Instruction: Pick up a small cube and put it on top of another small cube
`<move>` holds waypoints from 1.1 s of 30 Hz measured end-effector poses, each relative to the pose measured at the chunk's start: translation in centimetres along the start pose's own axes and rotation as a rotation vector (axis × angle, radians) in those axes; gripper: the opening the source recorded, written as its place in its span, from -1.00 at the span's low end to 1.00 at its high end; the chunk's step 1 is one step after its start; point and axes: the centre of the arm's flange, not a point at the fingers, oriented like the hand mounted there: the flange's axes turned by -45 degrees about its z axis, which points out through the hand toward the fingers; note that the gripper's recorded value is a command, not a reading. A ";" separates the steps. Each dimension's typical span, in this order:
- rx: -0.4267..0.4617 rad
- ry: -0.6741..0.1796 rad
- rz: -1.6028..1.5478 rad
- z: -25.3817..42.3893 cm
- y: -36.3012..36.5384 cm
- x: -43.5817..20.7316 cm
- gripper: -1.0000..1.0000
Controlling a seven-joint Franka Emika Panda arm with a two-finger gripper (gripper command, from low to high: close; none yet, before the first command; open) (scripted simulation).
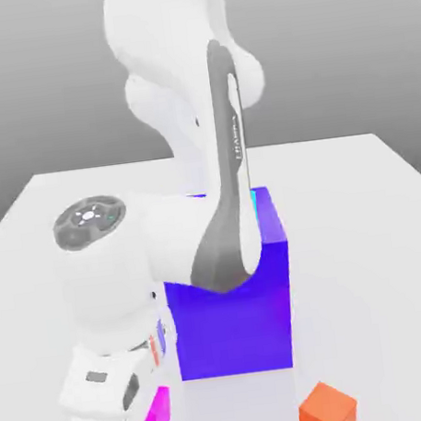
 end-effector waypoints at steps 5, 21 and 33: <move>-0.074 -0.049 -0.081 -6.2 -2.9 -3.2 -1.00; -0.013 -0.008 -0.441 -5.6 -17.2 -11.2 -1.00; 0.096 -0.007 -0.474 0.2 -19.9 -12.5 -1.00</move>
